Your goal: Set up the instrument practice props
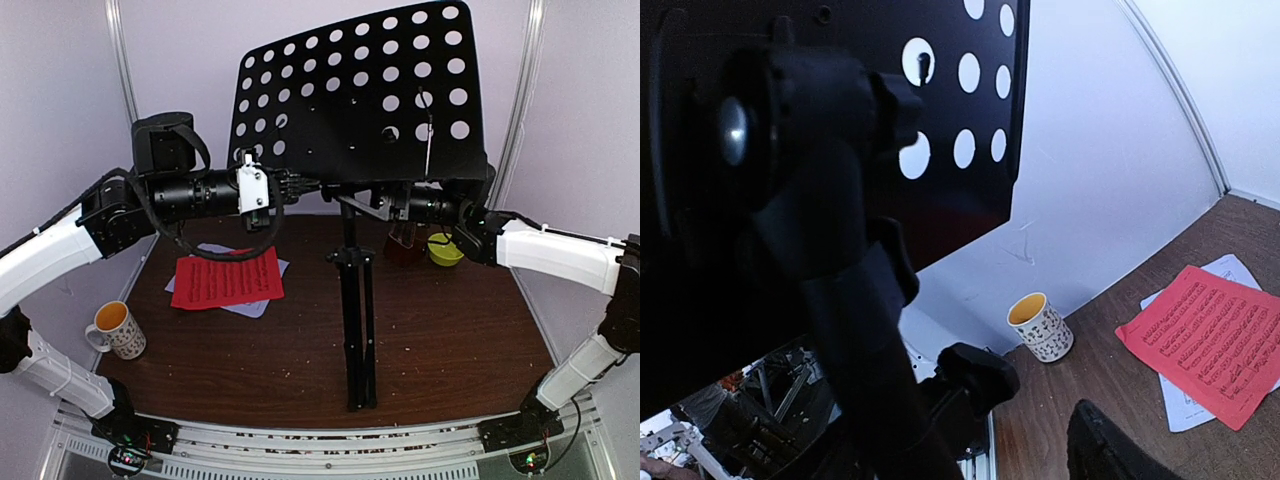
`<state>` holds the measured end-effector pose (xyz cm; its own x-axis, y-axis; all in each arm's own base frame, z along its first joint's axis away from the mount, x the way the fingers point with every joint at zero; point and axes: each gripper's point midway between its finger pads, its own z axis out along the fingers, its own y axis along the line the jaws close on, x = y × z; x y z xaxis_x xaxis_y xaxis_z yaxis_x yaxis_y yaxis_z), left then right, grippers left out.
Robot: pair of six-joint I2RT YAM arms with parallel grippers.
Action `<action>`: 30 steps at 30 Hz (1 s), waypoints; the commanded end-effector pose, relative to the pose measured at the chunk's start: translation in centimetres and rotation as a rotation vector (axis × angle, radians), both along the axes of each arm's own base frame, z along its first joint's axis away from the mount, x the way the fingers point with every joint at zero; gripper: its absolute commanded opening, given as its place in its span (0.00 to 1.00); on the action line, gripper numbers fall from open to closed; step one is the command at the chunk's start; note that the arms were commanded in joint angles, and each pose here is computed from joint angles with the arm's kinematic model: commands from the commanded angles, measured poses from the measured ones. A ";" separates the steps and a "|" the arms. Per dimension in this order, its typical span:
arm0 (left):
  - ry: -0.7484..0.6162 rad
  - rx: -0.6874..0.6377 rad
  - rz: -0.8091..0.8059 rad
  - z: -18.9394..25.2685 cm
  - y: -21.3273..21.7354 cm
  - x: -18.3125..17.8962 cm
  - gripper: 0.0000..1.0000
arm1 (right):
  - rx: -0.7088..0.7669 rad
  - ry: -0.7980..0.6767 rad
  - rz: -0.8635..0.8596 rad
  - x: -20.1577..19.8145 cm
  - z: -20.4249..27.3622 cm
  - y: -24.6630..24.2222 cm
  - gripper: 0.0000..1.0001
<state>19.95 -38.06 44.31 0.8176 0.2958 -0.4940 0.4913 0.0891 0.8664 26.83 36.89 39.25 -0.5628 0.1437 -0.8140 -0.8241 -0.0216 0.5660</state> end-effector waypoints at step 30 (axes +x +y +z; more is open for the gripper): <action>-0.249 -0.427 0.066 14.0 5.0 -2.4 0.36 | 0.123 -0.125 -0.096 -0.2 6.2 -0.5 0.00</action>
